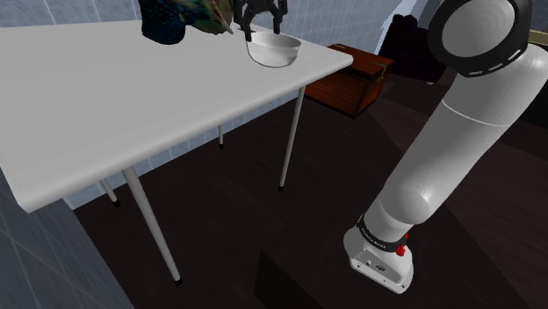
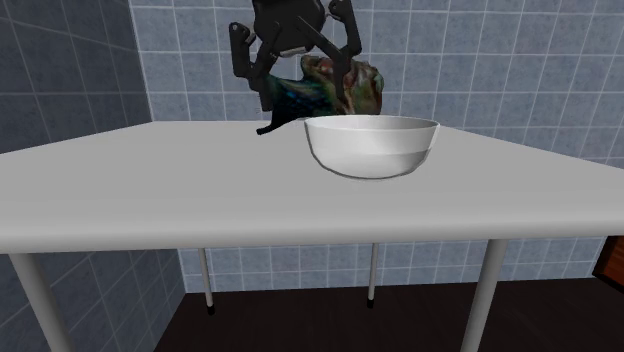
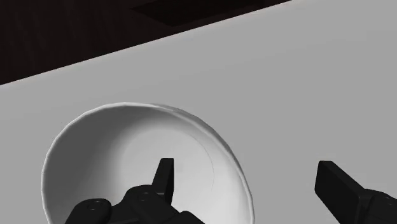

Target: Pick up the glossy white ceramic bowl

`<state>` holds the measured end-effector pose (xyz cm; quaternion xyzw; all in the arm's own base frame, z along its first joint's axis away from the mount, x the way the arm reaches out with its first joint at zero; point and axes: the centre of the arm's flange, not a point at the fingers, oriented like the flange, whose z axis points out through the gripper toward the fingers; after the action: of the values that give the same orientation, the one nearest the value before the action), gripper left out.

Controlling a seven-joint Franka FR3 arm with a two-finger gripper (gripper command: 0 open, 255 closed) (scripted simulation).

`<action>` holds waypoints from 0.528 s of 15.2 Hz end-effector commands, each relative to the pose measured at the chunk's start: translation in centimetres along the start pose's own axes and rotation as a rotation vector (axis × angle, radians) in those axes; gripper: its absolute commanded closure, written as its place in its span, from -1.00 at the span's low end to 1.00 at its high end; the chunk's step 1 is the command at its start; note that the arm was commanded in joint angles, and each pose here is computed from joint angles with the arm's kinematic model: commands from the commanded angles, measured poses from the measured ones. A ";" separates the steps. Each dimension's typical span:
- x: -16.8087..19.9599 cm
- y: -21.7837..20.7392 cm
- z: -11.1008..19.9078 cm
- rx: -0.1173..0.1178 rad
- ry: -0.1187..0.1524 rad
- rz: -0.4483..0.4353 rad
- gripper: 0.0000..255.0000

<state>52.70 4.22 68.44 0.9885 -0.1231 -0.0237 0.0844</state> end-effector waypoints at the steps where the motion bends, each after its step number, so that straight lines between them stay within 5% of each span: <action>1: 1.0 -0.5 0.0 -0.009 -0.001 0.014 -1.00; 8: 1.1 -1.1 3.4 -0.009 -0.001 0.014 -1.00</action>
<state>53.82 4.55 65.32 0.9873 -0.1297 -0.0245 0.0888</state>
